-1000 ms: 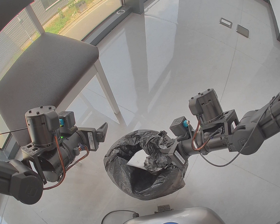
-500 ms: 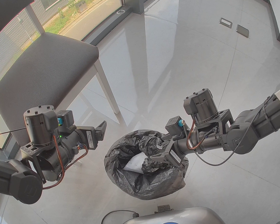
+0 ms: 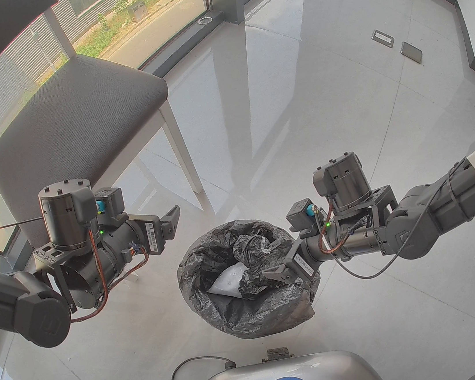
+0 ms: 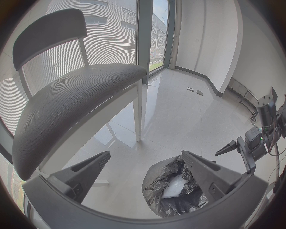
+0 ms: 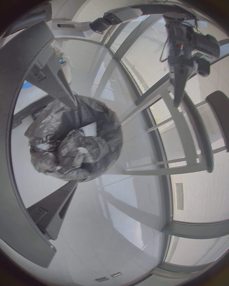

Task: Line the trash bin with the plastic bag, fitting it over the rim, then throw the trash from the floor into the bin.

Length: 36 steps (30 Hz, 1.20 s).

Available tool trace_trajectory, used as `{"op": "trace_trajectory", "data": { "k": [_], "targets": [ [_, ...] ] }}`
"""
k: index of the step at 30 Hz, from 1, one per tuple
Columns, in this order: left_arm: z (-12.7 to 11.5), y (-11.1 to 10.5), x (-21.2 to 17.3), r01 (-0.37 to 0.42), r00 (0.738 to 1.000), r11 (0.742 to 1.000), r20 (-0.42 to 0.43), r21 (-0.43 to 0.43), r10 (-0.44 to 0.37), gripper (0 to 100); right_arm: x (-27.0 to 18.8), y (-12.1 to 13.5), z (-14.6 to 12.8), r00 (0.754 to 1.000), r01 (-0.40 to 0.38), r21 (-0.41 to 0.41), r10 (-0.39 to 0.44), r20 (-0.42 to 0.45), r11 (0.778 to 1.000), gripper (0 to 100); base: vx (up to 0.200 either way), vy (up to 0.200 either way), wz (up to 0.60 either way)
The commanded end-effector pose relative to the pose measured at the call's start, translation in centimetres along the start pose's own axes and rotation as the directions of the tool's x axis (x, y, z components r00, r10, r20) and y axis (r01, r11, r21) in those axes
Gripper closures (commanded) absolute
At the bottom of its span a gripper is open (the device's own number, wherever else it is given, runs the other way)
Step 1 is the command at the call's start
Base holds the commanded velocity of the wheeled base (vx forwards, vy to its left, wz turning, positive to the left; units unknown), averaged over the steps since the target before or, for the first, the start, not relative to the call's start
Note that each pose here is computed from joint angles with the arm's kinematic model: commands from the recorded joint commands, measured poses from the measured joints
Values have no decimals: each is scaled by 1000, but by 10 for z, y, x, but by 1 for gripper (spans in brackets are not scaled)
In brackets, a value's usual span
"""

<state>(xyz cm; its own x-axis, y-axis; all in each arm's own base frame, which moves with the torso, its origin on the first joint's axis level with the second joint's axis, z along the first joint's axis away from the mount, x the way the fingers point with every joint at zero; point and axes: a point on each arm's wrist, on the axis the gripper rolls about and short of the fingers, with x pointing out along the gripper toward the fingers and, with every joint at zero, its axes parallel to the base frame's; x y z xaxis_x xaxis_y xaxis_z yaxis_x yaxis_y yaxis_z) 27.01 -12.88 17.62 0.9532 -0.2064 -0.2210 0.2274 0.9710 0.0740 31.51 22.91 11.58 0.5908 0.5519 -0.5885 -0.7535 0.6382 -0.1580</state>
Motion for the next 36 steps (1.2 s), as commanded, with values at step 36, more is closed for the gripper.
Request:
{"op": "trace_trajectory", "data": {
  "k": [36],
  "targets": [
    [1,0,-3,7,1000,1000,7,-6,-7,0,36,68,25,992,-127,132,126,16,983,0,0,0,0]
  ]
}}
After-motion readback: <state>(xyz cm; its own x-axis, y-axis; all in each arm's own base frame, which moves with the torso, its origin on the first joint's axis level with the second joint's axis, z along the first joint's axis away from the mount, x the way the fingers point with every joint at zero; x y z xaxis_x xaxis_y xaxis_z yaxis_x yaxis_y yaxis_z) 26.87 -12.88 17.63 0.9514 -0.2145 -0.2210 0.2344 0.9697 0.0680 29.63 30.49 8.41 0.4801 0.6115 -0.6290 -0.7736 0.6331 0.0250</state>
